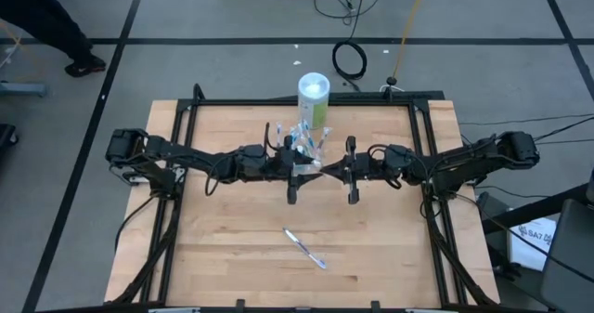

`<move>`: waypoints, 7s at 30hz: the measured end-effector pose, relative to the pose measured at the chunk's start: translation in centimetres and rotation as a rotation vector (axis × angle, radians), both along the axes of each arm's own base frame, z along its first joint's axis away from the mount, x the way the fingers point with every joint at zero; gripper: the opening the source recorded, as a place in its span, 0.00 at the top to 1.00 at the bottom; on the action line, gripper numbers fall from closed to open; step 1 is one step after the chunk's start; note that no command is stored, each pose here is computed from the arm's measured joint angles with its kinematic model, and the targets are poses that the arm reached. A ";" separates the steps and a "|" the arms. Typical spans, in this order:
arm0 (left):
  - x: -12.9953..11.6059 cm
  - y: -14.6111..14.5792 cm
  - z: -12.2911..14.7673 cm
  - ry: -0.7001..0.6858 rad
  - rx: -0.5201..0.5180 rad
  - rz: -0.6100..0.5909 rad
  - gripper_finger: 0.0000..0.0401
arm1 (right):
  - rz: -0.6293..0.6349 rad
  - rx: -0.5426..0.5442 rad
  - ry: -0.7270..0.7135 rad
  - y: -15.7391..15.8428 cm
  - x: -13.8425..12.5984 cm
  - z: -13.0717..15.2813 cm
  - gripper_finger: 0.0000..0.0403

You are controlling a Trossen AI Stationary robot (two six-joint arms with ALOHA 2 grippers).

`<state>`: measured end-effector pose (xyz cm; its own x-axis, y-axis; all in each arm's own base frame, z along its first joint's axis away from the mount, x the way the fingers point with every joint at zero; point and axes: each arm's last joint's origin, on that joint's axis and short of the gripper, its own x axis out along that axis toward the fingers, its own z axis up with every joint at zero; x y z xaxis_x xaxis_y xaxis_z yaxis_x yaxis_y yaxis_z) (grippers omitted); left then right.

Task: Pick & Place toothbrushing station
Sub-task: Put the orange toothbrush into the transparent organizer, then put the violet toothbrush into the transparent organizer

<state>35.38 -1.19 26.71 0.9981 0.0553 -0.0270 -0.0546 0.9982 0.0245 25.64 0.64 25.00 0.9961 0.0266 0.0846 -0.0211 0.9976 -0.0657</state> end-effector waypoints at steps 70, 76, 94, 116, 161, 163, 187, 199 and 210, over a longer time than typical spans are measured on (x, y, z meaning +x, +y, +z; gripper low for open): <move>-4.8 2.3 -1.4 0.403 -0.143 0.671 0.98 | -0.184 -0.004 0.112 -0.5 0.0 -1.1 0.67; -4.1 2.8 -2.9 0.432 -0.213 0.698 0.94 | -0.184 -0.004 0.113 -0.5 0.0 -1.1 0.67; -3.8 4.5 -5.4 0.547 -0.364 0.706 0.91 | -0.184 -0.005 0.118 -0.5 0.0 -1.1 0.67; -4.3 4.7 -5.9 0.623 -0.326 0.704 0.78 | -0.184 -0.004 0.118 -0.5 0.0 -1.1 0.67; -4.2 -3.0 -3.9 0.684 -0.278 -0.063 0.49 | -0.184 -0.005 0.121 -0.5 0.0 -1.2 0.67; -3.9 -4.4 -3.6 0.627 -0.174 -0.151 0.49 | -0.184 -0.005 0.121 -0.5 0.0 -1.2 0.67; 0.3 -11.0 -14.6 0.618 0.050 -0.506 0.49 | -0.184 0.002 0.135 -0.5 0.0 -1.3 0.67; 0.3 -10.9 -16.6 0.682 0.098 -0.519 0.66 | -0.183 -0.001 0.155 -0.5 0.0 -1.5 0.67; 0.7 -9.1 -16.1 0.688 0.089 -0.462 0.97 | -0.183 -0.001 0.156 -0.5 0.0 -1.5 0.67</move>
